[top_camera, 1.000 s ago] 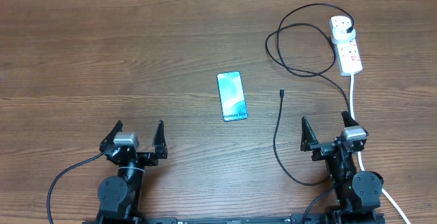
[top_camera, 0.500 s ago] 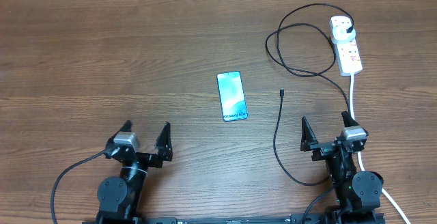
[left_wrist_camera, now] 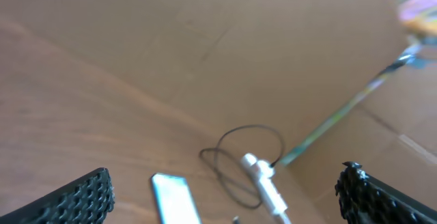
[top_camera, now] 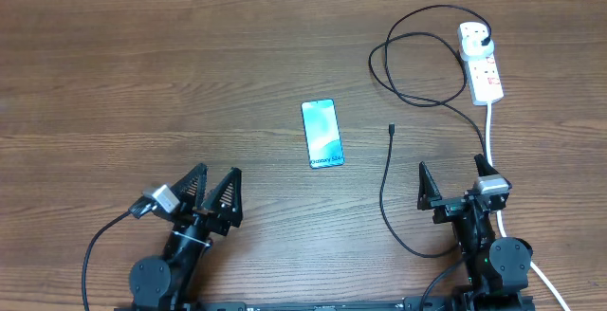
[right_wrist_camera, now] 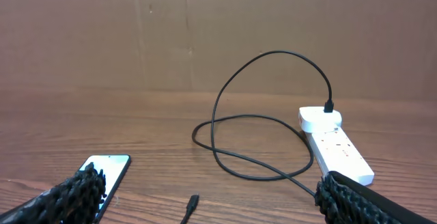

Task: Plug charger to phone and switch on socket
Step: 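Open the left gripper and swing it toward the phone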

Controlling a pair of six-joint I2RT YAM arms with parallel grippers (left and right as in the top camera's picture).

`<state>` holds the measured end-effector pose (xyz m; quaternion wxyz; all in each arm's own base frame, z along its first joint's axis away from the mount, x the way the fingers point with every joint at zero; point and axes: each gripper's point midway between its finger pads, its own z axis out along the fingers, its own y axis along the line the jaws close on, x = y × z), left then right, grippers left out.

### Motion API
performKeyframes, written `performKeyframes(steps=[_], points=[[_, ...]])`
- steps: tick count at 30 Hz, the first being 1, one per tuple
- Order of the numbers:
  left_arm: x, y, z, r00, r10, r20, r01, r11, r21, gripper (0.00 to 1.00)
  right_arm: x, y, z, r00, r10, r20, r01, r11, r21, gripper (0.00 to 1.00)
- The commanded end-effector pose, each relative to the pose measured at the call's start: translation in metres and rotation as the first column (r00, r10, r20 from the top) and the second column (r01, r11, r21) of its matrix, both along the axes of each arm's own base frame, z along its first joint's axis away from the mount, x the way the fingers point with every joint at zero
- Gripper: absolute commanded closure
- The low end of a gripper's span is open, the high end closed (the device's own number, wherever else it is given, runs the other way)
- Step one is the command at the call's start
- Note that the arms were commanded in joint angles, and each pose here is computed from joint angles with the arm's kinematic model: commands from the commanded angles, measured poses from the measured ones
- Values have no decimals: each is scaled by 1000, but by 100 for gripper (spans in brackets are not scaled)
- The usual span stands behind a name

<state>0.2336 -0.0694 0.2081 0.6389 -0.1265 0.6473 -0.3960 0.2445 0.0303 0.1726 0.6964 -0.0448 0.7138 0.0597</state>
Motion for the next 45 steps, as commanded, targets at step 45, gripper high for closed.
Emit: performKeyframes(steps=[45], points=[[5,-69,127,913,-405,-48,398,861,315,0,0,0,-2,1000,-3,2,3,1000,-1,0]])
